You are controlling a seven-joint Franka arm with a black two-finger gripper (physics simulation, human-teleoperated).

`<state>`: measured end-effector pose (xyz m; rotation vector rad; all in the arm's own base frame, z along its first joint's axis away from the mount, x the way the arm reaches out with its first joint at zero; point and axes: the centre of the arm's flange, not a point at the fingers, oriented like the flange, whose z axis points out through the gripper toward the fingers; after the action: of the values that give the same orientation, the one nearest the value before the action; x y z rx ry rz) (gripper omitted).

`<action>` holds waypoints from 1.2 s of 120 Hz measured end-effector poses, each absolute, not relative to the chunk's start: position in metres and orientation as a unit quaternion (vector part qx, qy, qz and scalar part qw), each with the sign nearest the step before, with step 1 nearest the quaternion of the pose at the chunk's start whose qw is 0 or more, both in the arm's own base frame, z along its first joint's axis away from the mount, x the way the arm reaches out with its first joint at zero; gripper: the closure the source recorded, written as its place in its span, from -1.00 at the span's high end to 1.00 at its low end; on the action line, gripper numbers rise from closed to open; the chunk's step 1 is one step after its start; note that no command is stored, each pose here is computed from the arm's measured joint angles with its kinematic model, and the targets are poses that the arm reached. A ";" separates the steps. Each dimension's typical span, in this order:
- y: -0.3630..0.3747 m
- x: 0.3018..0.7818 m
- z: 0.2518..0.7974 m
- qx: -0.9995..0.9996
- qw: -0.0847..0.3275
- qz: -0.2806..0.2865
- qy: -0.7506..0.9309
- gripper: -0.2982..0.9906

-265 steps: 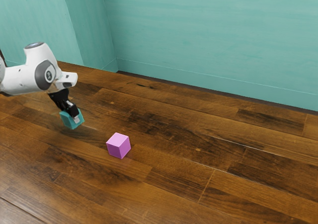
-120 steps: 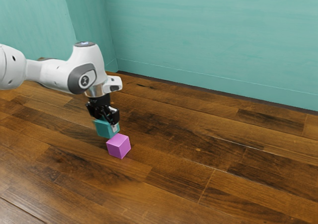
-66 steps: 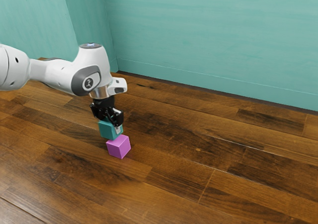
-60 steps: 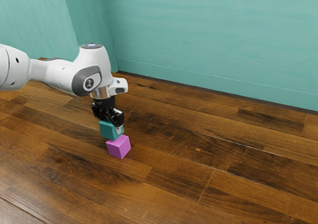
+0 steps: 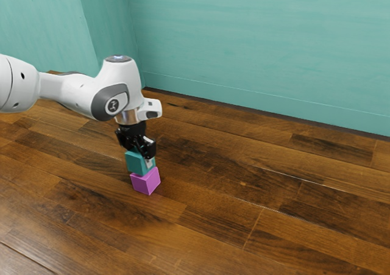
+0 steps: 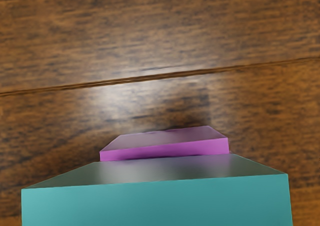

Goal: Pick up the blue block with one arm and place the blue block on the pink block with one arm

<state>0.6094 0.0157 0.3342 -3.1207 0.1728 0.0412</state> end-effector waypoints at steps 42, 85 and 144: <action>0.013 0.605 0.332 -0.998 0.011 0.015 0.058 0.03; 0.012 0.606 0.332 -0.998 0.010 0.007 0.057 0.04; 0.008 0.606 0.363 -0.998 0.018 -0.018 0.063 0.48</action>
<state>0.6062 0.0077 0.3626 -3.0990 0.1943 -0.0556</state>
